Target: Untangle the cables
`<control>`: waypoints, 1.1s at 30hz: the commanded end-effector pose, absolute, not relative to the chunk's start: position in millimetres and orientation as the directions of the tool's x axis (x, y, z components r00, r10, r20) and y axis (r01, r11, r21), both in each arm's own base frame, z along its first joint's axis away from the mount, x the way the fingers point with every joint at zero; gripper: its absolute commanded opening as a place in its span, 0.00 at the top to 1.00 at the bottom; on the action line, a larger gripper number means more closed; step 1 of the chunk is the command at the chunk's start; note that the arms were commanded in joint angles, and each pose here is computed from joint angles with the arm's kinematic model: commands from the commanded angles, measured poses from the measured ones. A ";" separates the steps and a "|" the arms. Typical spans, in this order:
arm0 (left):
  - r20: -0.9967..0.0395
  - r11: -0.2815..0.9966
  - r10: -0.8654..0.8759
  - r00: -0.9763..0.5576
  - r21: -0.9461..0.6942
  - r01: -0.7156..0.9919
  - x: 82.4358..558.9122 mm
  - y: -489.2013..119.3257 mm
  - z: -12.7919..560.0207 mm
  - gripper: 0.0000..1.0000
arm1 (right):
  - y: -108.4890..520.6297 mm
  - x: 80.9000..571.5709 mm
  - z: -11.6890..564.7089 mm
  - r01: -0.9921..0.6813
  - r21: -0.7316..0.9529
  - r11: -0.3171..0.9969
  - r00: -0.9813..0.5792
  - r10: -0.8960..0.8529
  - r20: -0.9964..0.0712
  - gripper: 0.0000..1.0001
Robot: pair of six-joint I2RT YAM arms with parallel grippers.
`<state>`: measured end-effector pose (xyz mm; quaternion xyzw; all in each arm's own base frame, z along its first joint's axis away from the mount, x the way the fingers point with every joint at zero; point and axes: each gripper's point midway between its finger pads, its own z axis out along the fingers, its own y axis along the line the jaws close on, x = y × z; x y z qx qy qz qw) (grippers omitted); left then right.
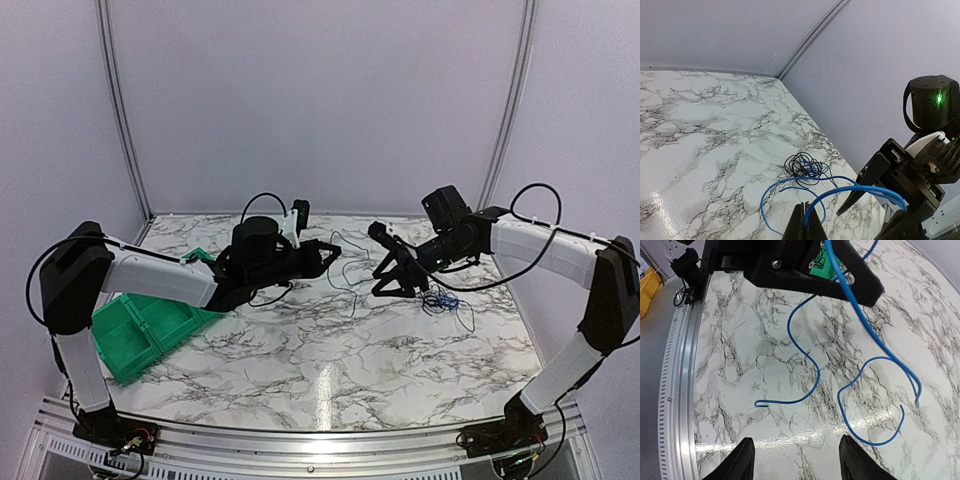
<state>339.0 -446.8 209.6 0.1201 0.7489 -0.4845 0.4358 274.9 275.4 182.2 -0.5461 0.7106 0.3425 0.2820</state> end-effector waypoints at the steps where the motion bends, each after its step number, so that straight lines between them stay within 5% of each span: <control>1: -0.768 0.453 -0.291 -0.571 -0.636 0.625 335.5 -448.3 238.4 1.00 | 295.0 286.3 208.3 -0.983 0.098 0.157 -0.170 -0.562 -0.810 0.41; 11: -0.766 0.448 -0.275 -0.581 -0.637 0.627 331.4 -449.1 237.6 1.00 | 303.0 321.3 245.5 -0.962 -0.057 0.266 -0.108 -0.568 -0.816 0.47; 19: -0.794 0.508 -0.208 -0.572 -0.587 0.630 331.2 -445.7 237.2 1.00 | 317.7 289.9 216.2 -0.990 0.026 0.136 -0.104 -0.600 -0.793 0.39; 22: -0.810 0.612 -0.093 -0.580 -0.506 0.608 329.0 -429.6 228.5 1.00 | 310.4 299.2 207.1 -0.982 0.060 0.181 -0.154 -0.565 -0.811 0.50; 26: -0.791 0.718 0.096 -0.604 -0.365 0.593 314.2 -395.8 227.7 1.00 | 284.2 327.0 188.9 -0.954 0.164 0.252 -0.273 -0.500 -0.822 0.84; 30: -0.759 0.845 0.163 -0.630 -0.223 0.487 308.9 -335.0 228.9 1.00 | 277.5 330.4 160.0 -0.948 0.181 0.261 -0.297 -0.527 -0.796 0.66; 33: -0.736 0.921 0.139 -0.663 -0.149 0.359 308.5 -281.3 235.1 1.00 | 276.1 324.7 147.0 -0.950 0.181 0.254 -0.294 -0.536 -0.791 0.63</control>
